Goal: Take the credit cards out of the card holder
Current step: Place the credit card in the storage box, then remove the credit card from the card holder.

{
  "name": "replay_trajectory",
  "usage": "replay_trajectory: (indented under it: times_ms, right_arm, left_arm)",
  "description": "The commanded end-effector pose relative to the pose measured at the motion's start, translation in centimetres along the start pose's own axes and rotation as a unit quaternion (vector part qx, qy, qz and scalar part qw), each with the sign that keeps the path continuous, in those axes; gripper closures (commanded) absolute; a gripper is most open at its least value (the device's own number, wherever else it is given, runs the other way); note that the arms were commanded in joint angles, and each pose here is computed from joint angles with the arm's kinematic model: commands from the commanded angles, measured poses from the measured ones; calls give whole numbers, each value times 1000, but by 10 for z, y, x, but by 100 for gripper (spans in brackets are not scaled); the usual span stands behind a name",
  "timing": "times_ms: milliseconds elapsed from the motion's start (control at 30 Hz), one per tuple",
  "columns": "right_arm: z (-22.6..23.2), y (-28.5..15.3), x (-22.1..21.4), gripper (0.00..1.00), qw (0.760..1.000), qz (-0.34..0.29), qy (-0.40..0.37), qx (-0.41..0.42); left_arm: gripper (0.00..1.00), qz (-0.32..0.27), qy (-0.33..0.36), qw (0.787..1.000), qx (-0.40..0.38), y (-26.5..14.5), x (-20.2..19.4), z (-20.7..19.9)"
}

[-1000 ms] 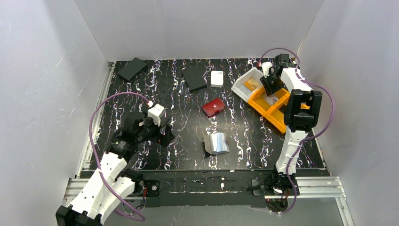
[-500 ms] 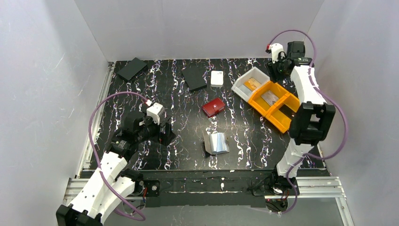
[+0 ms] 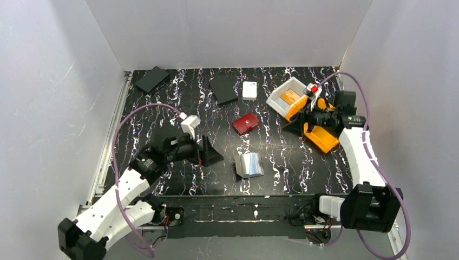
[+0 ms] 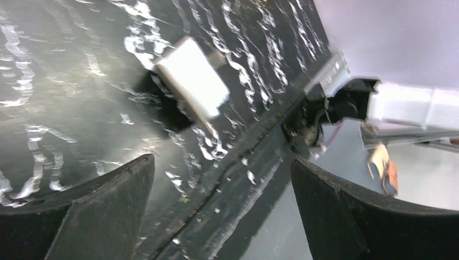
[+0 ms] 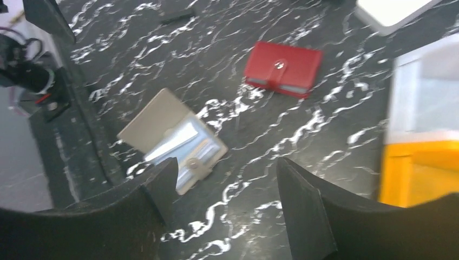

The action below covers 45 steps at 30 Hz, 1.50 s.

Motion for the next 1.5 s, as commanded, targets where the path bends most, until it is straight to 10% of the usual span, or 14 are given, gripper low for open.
replay_trajectory:
  times_ms: [0,433,667,1467]
  right_arm:
    - [11,10,-14,25,996,-62,26,57]
    - [2,20,-51,32,994,-65,79,-24]
    - [0,20,-60,31,995,-59,69,-36]
    - [-3,18,-61,31,995,-45,62,-65]
  left_arm:
    - [9,-6,-1,1000,18,12,-1,-41]
    - [37,55,-16,980,189,123,-18,-93]
    - [37,77,16,939,333,150,-21,-89]
    - [37,85,0,917,390,180,-31,-88]
Point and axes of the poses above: each gripper's point midway between its finger pads, its own y axis out along the fingers, its own z axis along the line the jaws close on, x = y × z, the point moved 9 cm from there along -y, back along the fingers, and after that the axes turned 1 degree about -y, right-handed, at the moved point
